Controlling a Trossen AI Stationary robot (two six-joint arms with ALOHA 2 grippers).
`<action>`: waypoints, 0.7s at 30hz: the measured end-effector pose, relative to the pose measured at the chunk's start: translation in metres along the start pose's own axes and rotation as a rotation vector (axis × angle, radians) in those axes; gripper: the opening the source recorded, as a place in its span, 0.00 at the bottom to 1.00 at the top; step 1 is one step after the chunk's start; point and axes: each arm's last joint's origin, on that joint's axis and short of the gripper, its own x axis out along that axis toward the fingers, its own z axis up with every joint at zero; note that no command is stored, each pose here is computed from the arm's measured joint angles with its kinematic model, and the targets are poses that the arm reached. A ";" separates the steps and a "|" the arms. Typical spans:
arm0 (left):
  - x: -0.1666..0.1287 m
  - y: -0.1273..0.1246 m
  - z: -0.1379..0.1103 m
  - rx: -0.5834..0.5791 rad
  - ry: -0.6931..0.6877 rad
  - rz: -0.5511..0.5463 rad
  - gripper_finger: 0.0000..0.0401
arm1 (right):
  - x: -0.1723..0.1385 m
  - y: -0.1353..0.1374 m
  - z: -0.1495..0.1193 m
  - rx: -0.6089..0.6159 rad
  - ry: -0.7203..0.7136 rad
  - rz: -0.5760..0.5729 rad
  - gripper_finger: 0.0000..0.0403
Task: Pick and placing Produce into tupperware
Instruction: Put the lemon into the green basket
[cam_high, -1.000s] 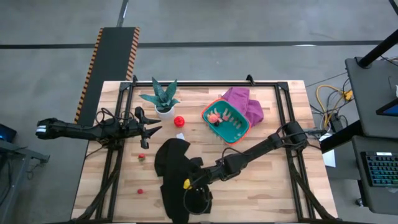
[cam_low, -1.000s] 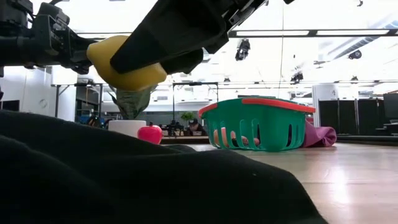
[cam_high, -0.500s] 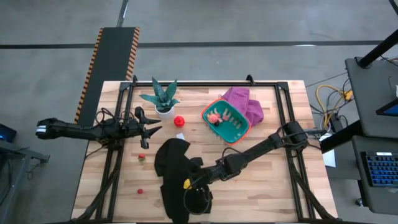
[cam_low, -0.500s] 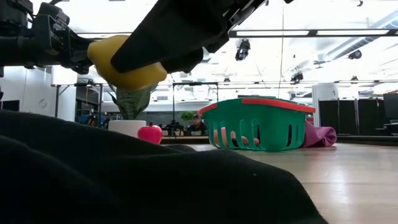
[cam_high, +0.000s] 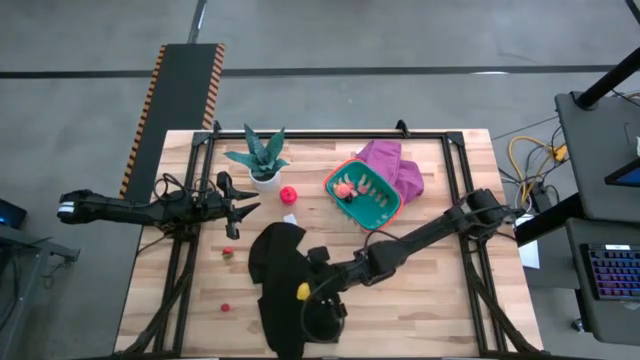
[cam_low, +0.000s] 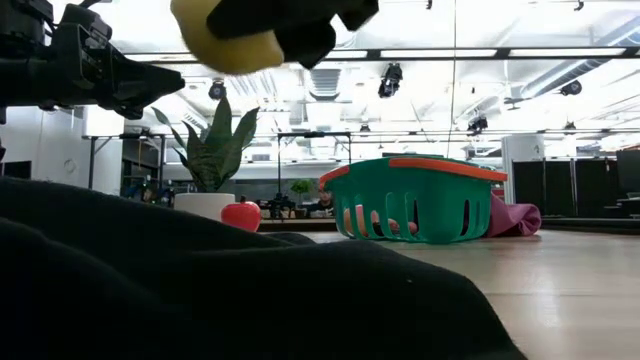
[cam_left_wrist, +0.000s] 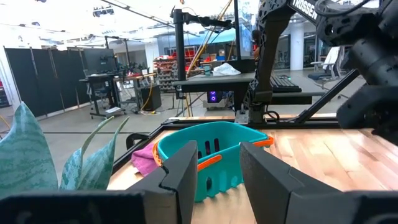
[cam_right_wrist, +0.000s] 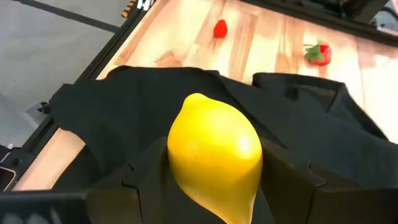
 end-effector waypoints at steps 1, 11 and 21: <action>0.000 0.000 0.000 0.000 0.000 0.000 0.27 | -0.002 0.000 0.001 -0.003 -0.003 0.000 0.51; 0.000 0.000 0.000 0.000 0.000 0.000 0.27 | -0.028 -0.004 0.016 -0.023 -0.046 -0.003 0.51; 0.000 0.000 0.000 0.000 0.000 0.000 0.27 | -0.040 -0.005 0.023 -0.044 -0.073 -0.005 0.51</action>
